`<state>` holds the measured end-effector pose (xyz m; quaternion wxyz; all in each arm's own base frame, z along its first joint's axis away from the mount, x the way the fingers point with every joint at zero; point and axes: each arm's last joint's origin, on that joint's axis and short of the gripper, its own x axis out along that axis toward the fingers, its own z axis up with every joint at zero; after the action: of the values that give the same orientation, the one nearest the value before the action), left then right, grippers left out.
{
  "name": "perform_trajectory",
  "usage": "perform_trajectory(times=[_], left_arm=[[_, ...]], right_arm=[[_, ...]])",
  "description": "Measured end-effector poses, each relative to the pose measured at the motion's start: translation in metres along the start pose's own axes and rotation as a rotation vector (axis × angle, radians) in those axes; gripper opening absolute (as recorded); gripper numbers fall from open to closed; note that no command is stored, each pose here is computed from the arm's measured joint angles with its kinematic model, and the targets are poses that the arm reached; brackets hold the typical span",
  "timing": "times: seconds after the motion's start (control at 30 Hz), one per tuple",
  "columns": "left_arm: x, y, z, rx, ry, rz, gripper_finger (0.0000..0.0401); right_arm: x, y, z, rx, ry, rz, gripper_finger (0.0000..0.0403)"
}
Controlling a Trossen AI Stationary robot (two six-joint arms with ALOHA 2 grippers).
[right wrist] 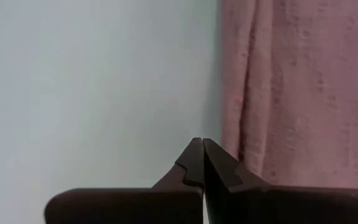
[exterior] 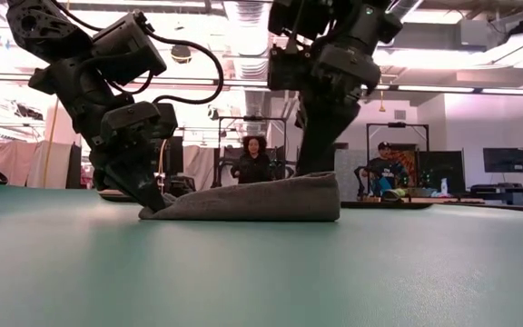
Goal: Roll towel
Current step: Roll the microfiber towel
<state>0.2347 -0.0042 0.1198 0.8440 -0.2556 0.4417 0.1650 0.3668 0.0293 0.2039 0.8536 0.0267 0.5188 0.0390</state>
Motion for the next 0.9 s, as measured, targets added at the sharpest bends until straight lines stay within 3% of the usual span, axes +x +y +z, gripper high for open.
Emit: perform_trajectory(times=[0.67,0.8,0.9], left_arm=[[0.000,0.000,0.000,0.006,-0.003,0.004,0.0004],[0.000,0.000,0.000,0.007,-0.004,0.006,0.0005],[0.000,0.000,0.000,0.007,-0.003,0.006,0.0005]], right_arm=[[0.001,-0.053,-0.011,0.112,0.059,-0.081,0.0013],[0.000,-0.052,-0.016,0.136,0.049,-0.078,0.0012],[-0.029,-0.037,-0.005,0.102,-0.072,-0.121,0.0012]])
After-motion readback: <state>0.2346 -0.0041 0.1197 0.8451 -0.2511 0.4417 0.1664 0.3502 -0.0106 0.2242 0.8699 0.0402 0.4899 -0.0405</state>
